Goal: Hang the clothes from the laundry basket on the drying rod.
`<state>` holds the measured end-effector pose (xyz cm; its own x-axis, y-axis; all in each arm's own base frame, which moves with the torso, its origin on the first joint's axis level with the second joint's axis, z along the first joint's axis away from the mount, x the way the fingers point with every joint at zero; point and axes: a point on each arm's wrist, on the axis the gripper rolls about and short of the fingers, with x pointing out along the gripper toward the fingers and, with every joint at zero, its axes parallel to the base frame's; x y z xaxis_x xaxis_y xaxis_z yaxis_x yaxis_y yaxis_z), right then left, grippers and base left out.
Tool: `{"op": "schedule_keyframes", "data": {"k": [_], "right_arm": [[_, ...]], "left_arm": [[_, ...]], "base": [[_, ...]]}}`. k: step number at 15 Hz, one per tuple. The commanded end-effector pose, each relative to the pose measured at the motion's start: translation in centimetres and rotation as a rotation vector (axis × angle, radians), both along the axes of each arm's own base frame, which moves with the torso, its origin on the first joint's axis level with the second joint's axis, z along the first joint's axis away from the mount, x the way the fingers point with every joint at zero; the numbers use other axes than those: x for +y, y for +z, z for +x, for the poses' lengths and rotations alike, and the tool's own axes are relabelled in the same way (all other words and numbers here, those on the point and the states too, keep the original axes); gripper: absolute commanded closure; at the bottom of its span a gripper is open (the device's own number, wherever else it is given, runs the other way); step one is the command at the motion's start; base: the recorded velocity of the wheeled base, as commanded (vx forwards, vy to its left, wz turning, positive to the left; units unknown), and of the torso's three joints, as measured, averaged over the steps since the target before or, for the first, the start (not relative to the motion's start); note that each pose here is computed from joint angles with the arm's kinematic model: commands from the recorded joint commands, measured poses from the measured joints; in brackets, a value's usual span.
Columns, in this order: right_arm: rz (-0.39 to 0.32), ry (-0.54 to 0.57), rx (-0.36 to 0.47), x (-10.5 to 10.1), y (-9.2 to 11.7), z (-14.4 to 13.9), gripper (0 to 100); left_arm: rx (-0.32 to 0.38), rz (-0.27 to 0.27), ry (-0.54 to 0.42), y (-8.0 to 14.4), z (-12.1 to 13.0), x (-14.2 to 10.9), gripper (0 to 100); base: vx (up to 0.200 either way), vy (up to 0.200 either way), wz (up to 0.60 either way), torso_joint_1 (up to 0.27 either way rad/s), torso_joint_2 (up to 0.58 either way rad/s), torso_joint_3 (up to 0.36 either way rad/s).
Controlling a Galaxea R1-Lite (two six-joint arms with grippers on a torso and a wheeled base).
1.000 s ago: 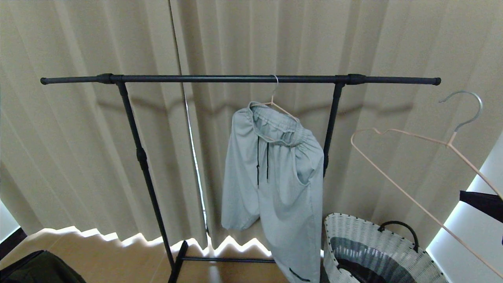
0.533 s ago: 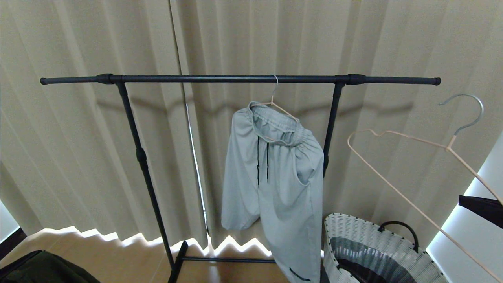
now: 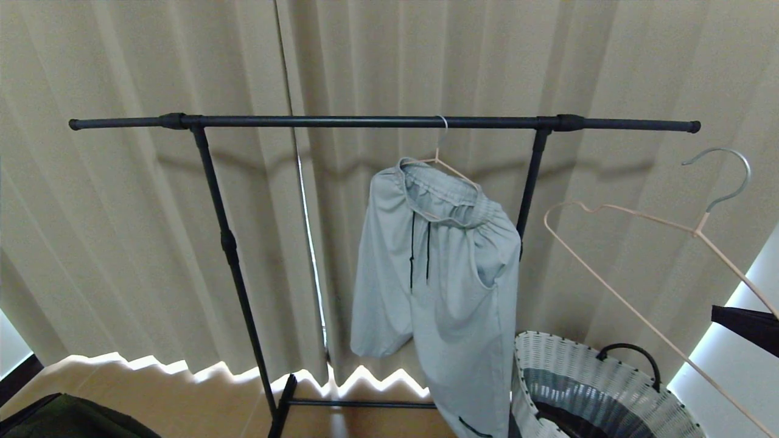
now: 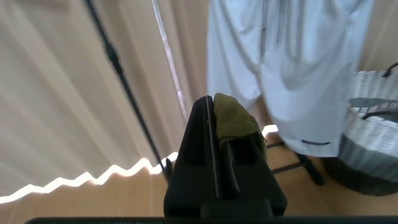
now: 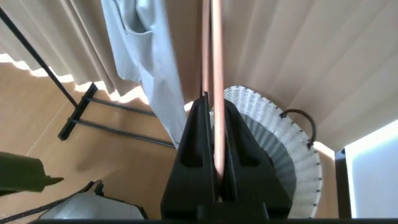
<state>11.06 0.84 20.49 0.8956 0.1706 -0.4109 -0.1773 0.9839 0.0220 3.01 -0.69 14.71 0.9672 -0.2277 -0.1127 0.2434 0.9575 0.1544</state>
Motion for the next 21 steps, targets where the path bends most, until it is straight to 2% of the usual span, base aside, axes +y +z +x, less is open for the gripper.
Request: {"op": "schedule_keyframes", "data": {"k": [1, 6, 8, 13, 14, 17, 19, 20, 21], "right_arm": [[0.000, 0.004, 0.004, 0.0, 0.0, 0.1, 100], [0.004, 0.012, 0.004, 0.0, 0.0, 0.1, 100], [0.006, 0.011, 0.000, 0.0, 0.1, 0.1, 100], [0.028, 0.038, -0.104, 0.1, 1.1, 0.5, 100], [0.039, 0.073, -0.122, 0.3, 1.2, 0.6, 100], [0.060, 0.236, -0.076, 1.9, 0.4, 0.8, 100], [0.059, 0.287, -0.038, 2.6, -0.2, 1.1, 100], [0.058, 0.363, 0.033, 3.8, -1.3, 1.7, 100], [0.059, 0.391, 0.059, 4.4, -1.8, 2.0, 100]], "left_arm": [[-0.003, 0.000, 0.001, 0.1, 0.0, 0.0, 100], [0.004, 0.005, 0.001, -0.1, 0.0, 0.0, 100], [0.007, 0.008, -0.001, -0.1, 0.1, 0.0, 100], [0.017, 0.037, -0.003, -0.2, 0.2, 0.0, 100], [0.016, 0.057, -0.001, -0.1, 0.3, 0.0, 100], [0.066, 0.114, 0.001, 1.5, 2.5, -0.5, 100], [0.090, 0.127, 0.000, 2.6, 4.0, -0.7, 100], [0.133, 0.142, 0.019, 3.7, 6.3, -1.2, 100], [0.159, 0.152, 0.041, 4.0, 7.6, -1.4, 100]], "base": [[0.000, 0.200, 0.00, 0.007, 0.00, 0.002], [0.000, 0.200, 0.00, 0.000, 0.00, 0.001], [0.000, 0.000, 0.00, 0.000, 0.00, 0.000], [0.000, 0.000, 0.00, 0.000, 0.00, 0.000], [0.000, 0.000, 0.00, 0.000, 0.00, 0.000], [0.000, 0.000, 0.00, 0.000, 0.00, 0.000], [0.000, 0.000, 0.00, 0.000, 0.00, 0.000], [0.000, 0.000, 0.00, 0.000, 0.00, 0.000], [0.000, 0.000, 0.00, 0.000, 0.00, 0.000]]}}
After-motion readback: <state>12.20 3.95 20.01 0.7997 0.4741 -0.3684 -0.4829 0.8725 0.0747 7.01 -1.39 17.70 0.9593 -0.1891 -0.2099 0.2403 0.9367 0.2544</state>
